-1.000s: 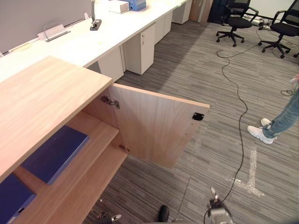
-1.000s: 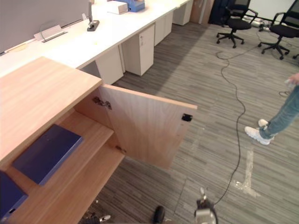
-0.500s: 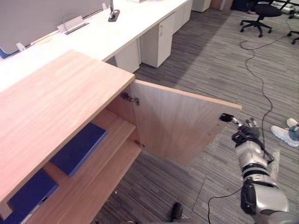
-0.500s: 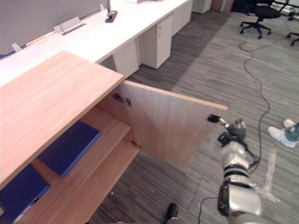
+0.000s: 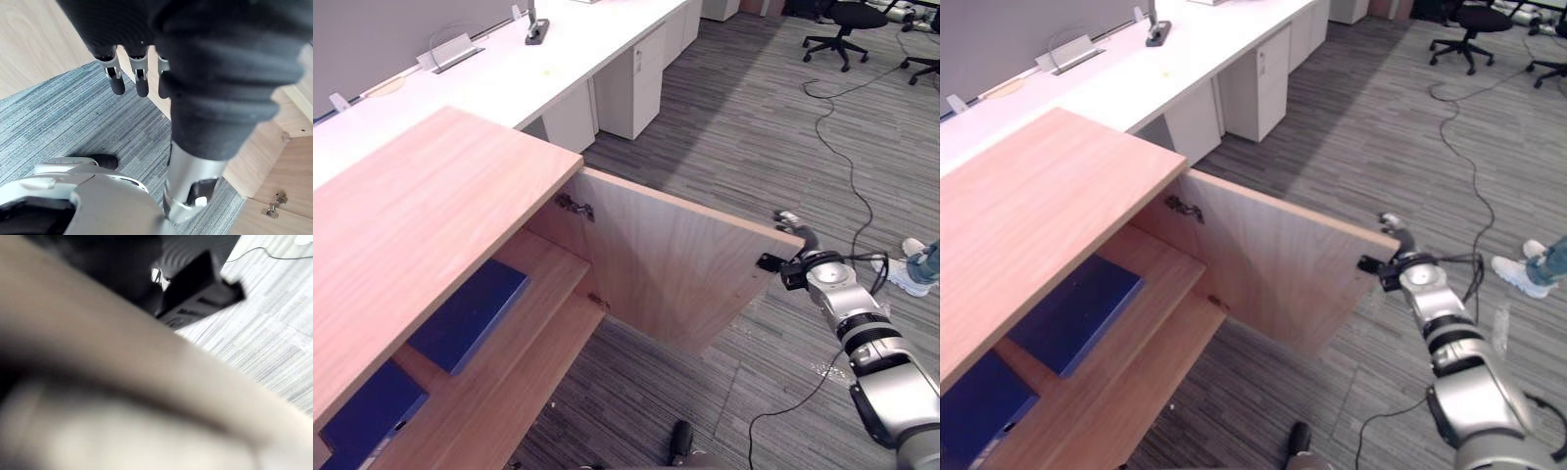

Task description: Walk over to the cabinet, pick up the folder, carry it to the office cabinet, place the folder inside the office cabinet, then close the office cabinet door

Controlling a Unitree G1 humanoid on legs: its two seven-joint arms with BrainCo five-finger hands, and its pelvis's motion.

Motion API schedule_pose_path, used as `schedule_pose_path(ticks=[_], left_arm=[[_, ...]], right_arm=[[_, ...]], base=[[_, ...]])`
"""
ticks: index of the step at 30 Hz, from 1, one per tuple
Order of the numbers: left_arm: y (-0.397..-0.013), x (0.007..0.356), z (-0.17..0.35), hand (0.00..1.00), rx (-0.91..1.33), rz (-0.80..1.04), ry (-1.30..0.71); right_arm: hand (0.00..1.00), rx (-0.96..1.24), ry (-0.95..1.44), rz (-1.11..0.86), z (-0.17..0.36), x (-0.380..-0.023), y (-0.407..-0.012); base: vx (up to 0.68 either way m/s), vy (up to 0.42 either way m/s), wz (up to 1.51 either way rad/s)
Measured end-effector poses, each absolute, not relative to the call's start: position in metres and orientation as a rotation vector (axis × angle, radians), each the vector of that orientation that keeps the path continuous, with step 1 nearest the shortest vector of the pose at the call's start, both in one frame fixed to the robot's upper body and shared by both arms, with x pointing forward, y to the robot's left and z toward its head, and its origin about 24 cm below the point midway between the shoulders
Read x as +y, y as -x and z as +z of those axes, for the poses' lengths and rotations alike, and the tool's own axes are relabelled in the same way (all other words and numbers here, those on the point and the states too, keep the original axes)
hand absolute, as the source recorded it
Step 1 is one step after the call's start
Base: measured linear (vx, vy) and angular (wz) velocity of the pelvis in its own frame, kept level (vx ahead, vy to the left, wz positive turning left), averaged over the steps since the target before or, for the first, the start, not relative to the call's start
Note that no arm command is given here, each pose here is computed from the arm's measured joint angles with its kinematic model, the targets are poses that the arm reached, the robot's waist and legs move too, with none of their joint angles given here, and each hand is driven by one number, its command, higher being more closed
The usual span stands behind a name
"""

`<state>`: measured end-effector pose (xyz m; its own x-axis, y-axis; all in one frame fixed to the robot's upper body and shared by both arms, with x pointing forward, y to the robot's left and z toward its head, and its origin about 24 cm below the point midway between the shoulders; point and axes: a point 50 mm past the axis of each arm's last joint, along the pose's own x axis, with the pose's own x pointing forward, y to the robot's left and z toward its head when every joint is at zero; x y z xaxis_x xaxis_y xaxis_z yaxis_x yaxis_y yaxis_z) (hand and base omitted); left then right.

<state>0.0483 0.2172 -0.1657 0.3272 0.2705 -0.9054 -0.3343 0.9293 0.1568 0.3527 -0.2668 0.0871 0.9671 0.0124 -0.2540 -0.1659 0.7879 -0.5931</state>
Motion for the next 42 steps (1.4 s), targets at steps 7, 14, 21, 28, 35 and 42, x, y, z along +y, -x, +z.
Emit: schedule_pose_path(ticks=[7,14,21,28,35,42], left_arm=[[-0.059,0.227,-0.163,0.00,1.148,0.354,0.017],[-0.066,0.228,-0.163,0.00,1.145,0.342,0.036],[-0.058,0.245,-0.161,0.00,1.106,0.547,0.229],[-0.044,0.256,-0.160,0.00,1.098,0.721,0.351],[-0.046,0.239,-0.165,0.00,1.113,0.695,0.381],[-0.073,0.225,-0.162,0.00,1.118,0.425,0.118]], right_arm=[[0.00,0.209,1.019,0.929,0.075,-0.171,-0.305],[0.00,0.365,0.974,1.357,0.036,-0.142,-0.254],[0.00,0.439,0.915,1.444,0.013,-0.146,-0.219],[0.00,0.443,0.954,1.495,0.002,-0.139,-0.209],[0.00,0.386,0.879,1.364,-0.027,-0.090,-0.230],[0.00,0.755,0.916,0.759,-0.102,-0.172,-0.219]], base=[[-0.04,-0.096,-0.13],[0.06,-0.015,0.02],[-0.01,0.051,0.01],[-0.05,0.035,0.14],[0.00,0.031,0.28],[0.02,0.160,1.26]])
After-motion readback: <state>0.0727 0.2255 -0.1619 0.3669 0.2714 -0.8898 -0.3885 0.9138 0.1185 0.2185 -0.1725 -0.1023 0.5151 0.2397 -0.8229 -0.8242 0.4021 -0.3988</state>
